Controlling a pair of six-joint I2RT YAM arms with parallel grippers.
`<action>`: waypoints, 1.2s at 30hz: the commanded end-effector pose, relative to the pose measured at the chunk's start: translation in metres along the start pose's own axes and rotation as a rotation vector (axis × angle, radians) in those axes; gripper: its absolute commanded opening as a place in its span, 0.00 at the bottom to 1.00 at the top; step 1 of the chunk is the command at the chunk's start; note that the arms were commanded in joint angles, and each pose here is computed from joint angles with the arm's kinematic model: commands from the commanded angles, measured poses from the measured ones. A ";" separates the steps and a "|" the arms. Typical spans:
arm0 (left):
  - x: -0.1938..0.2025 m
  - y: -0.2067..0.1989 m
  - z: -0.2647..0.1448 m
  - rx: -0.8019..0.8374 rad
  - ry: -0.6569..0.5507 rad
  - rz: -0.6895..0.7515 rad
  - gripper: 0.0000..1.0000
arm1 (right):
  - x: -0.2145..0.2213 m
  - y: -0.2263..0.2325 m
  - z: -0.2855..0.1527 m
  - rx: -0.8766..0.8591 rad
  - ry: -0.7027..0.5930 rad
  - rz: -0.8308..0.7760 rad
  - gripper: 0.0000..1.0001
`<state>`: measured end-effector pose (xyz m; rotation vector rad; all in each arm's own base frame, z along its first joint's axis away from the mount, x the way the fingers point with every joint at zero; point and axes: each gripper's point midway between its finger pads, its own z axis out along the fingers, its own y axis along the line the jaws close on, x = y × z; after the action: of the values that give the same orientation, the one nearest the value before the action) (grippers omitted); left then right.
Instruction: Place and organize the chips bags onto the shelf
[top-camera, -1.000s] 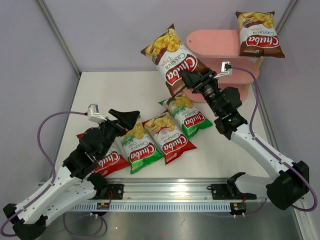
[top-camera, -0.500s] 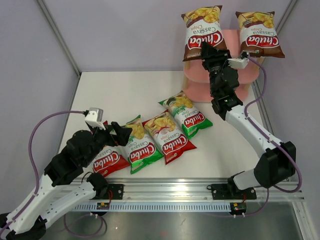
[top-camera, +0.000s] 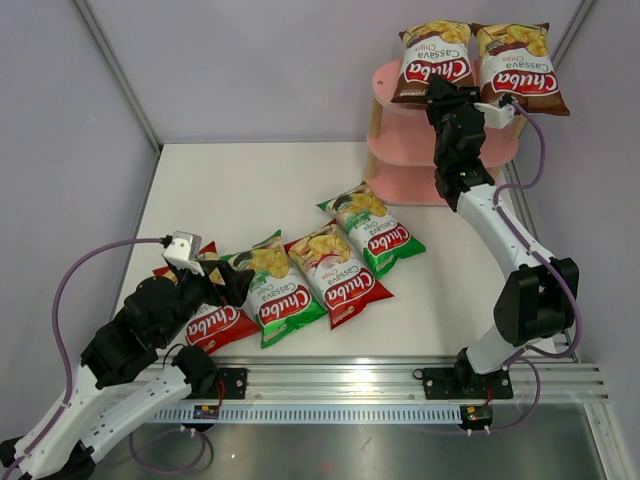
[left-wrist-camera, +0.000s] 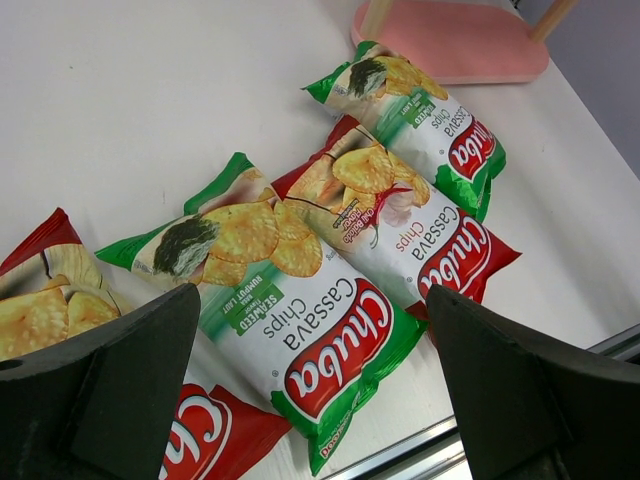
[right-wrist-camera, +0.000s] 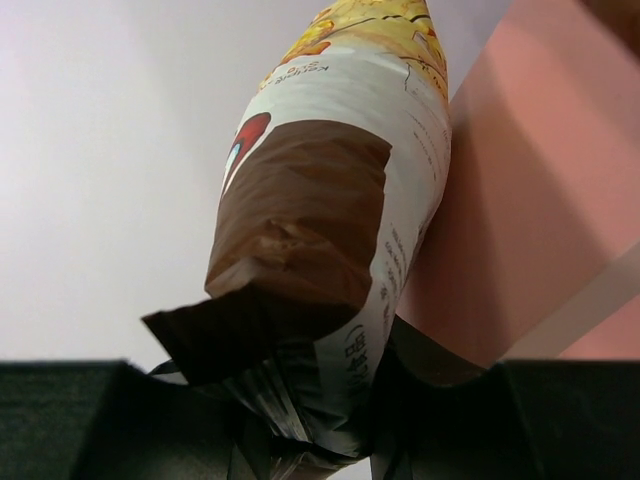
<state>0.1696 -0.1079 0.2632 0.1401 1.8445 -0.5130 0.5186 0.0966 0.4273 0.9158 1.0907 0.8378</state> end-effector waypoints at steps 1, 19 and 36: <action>-0.007 -0.002 0.001 0.008 -0.027 0.020 0.99 | -0.025 0.024 0.009 -0.029 -0.036 0.087 0.24; -0.008 0.000 -0.002 0.006 -0.038 0.012 0.99 | -0.015 0.013 0.006 -0.026 0.141 0.115 0.33; -0.008 0.001 -0.003 0.003 -0.041 0.006 0.99 | -0.032 0.008 -0.016 0.083 0.150 0.104 0.82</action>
<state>0.1679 -0.1057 0.2637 0.1447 1.8389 -0.5099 0.5135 0.0816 0.4167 1.0040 1.2609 0.9453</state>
